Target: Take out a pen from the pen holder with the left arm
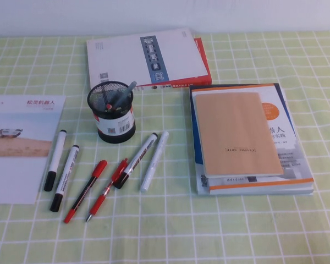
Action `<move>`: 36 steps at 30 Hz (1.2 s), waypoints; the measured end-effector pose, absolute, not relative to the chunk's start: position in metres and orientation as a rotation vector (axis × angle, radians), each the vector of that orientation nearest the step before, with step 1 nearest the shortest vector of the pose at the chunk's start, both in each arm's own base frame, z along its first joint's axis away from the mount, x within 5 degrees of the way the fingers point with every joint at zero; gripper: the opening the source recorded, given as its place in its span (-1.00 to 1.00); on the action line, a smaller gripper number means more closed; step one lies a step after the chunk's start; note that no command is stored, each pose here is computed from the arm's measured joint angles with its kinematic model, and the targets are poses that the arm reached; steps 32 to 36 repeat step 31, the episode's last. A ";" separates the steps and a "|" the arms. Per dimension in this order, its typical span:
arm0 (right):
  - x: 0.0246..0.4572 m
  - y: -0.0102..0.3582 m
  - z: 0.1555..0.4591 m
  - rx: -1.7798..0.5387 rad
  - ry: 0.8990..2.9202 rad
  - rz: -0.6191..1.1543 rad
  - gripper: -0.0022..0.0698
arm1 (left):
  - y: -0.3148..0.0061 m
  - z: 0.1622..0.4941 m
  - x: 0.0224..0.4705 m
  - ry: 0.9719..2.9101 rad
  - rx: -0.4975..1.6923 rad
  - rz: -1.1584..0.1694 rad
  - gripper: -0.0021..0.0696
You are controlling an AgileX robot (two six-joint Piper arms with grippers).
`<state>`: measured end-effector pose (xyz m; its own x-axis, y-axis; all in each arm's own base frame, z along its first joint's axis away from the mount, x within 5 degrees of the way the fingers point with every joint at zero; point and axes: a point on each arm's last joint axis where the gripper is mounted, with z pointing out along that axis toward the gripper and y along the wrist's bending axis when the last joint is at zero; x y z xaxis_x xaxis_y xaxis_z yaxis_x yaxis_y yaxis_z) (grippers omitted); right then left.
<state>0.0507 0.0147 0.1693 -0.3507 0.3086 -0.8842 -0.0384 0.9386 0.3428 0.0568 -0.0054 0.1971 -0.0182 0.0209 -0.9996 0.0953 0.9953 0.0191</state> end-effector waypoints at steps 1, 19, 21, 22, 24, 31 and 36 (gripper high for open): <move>0.051 0.015 0.169 0.197 1.900 0.362 -0.98 | -0.005 0.195 0.057 1.611 0.092 -0.059 -0.95; 0.051 0.015 0.169 0.197 1.900 0.362 -0.98 | -0.004 0.171 0.052 1.875 0.110 -0.038 -0.95; 0.051 0.015 0.169 0.197 1.900 0.362 -0.98 | -0.004 0.171 0.052 1.875 0.110 -0.038 -0.95; 0.051 0.015 0.169 0.197 1.900 0.362 -0.98 | -0.004 0.171 0.052 1.875 0.109 -0.038 -0.95; 0.051 0.015 0.169 0.197 1.900 0.362 -0.98 | -0.004 0.171 0.052 1.875 0.109 -0.038 -0.95; 0.051 0.015 0.169 0.197 1.900 0.362 -0.98 | -0.004 0.171 0.052 1.875 0.109 -0.038 -0.95; 0.051 0.015 0.169 0.197 1.900 0.362 -0.98 | -0.004 0.171 0.052 1.875 0.109 -0.038 -0.95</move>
